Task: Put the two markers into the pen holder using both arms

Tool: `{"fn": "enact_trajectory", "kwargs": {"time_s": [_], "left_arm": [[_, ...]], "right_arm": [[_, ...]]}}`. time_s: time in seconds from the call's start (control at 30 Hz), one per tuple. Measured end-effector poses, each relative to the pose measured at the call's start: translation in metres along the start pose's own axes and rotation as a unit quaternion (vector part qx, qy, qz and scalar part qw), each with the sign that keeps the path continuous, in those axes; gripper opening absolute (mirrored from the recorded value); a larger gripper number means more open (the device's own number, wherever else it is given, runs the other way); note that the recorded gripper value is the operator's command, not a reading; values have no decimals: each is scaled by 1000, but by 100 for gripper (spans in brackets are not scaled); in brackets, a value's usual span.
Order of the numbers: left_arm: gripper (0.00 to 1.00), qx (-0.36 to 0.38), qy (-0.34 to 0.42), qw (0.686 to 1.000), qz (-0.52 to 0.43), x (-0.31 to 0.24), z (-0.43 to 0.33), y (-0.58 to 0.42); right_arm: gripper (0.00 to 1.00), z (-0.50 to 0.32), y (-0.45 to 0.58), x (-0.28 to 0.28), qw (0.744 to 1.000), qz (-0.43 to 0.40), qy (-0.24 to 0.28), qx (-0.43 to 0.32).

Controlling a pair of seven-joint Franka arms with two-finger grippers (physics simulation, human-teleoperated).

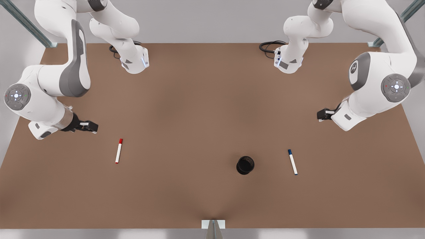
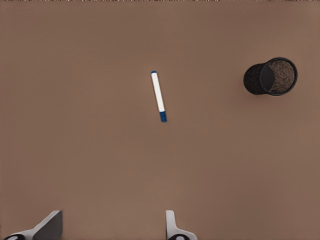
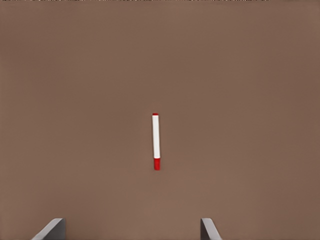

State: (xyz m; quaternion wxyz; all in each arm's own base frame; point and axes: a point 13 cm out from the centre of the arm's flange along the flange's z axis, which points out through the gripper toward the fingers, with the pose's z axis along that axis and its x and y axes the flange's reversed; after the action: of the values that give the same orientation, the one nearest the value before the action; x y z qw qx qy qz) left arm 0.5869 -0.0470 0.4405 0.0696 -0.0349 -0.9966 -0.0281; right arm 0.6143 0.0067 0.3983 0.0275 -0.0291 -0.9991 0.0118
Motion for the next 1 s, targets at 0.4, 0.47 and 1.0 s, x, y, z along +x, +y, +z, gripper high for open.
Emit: {"fn": "enact_trajectory", "kwargs": {"time_s": [0.4, 0.47, 1.0], "left_arm": [[100, 30, 26, 995, -88, -131, 279, 21], [100, 35, 17, 994, -99, -141, 297, 12], [78, 43, -31, 991, -125, -178, 372, -23]], "right_arm": [[100, 311, 11, -48, 997, 15, 74, -9], [90, 344, 4, -51, 997, 25, 71, -12], [39, 357, 8, -72, 999, 40, 21, -17]]}}
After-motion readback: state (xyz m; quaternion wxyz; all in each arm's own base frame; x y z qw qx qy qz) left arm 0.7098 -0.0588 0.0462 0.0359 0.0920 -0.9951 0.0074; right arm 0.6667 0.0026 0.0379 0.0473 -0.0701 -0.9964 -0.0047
